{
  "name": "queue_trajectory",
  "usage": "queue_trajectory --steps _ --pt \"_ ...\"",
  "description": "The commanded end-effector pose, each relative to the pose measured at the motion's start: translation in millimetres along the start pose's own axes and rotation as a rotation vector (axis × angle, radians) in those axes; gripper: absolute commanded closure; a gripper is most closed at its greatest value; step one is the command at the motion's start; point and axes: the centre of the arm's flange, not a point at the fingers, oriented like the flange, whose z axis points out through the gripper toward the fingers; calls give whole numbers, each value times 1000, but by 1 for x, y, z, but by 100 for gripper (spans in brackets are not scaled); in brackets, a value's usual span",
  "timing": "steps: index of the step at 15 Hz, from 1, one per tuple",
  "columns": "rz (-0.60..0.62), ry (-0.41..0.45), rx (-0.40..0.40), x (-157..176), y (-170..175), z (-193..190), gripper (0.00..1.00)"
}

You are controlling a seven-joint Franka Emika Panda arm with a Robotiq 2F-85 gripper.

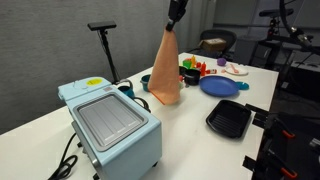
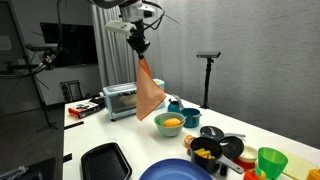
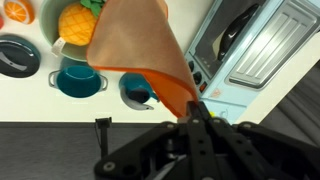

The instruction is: Unfold the cloth

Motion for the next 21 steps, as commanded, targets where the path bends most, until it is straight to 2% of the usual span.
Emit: queue_trajectory --steps 1,5,10,14,17,18,21 --pt "119 29 -97 -26 31 -16 100" --pt "310 82 -178 -47 82 -35 100" --pt "504 174 -247 -69 125 -63 100" --pt "535 160 -361 -74 126 -61 100" --pt "569 153 -407 -77 126 -59 100" --pt "577 134 -447 -78 126 -57 100" --pt "556 67 -481 -75 119 -33 100"
